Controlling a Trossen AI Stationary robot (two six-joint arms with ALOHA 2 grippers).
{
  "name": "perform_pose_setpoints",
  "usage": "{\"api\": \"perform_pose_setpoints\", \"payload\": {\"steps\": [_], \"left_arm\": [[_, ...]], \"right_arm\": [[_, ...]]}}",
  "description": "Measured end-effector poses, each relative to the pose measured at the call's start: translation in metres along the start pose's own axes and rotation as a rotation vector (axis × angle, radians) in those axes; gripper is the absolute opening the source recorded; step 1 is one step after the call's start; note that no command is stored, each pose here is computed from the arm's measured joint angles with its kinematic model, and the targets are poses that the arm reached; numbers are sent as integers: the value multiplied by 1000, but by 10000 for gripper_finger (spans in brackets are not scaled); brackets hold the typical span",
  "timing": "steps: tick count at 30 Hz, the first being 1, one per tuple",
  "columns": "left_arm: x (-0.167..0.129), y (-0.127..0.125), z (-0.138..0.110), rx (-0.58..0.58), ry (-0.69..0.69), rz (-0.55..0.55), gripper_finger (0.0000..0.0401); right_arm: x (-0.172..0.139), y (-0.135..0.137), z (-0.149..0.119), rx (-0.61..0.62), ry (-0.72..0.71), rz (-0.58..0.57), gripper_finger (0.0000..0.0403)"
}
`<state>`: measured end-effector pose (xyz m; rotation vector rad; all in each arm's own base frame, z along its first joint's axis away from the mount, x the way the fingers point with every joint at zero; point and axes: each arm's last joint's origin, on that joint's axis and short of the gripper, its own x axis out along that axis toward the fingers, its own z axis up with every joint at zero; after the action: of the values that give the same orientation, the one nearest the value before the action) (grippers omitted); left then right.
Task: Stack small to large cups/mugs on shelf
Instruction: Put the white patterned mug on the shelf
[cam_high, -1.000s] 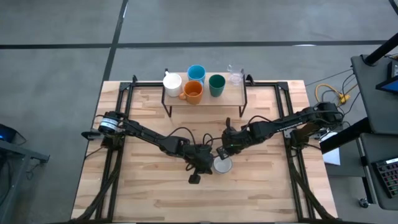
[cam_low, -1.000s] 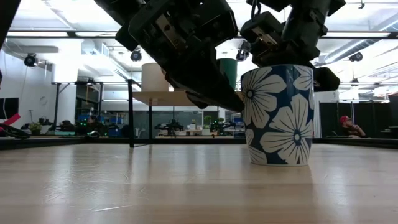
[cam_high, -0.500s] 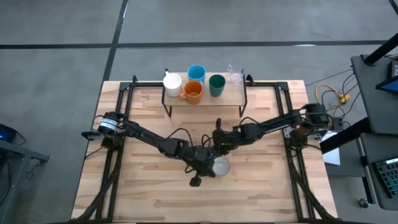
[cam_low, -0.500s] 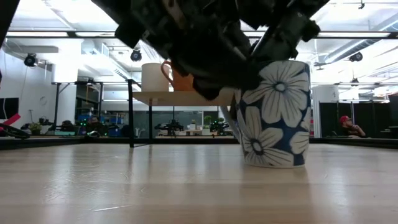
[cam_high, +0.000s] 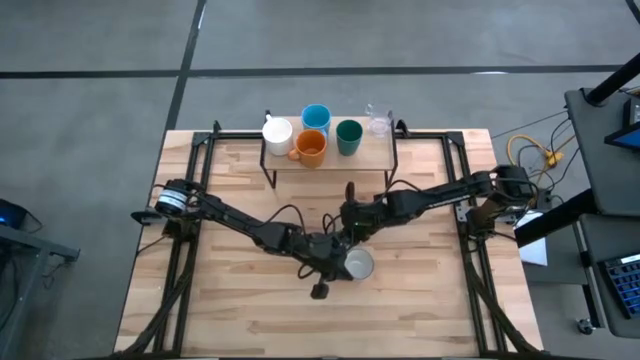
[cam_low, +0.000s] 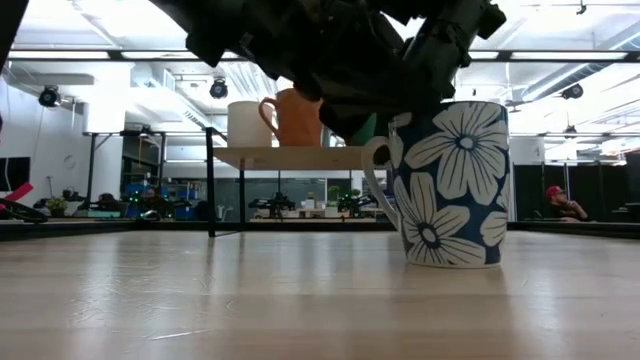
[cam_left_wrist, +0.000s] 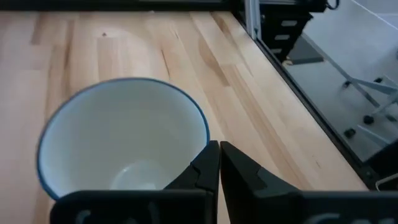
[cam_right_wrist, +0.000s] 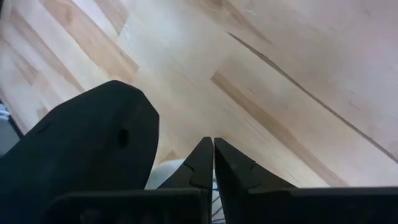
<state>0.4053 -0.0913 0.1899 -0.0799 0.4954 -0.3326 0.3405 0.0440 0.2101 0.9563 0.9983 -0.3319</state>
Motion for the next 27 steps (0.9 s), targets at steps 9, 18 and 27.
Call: {"api": "perform_pose_setpoints", "payload": {"steps": [9,18,27], "left_arm": [[-1,6,6,17,-50,95,0],[-29,12,21,34,-12,167,0],[-96,25,27,241,266,177,2]], "right_arm": [[-20,6,2,-2,-43,-68,8],[-85,24,8,-18,-200,-85,9],[-152,40,0,-44,-418,12,12]]}}
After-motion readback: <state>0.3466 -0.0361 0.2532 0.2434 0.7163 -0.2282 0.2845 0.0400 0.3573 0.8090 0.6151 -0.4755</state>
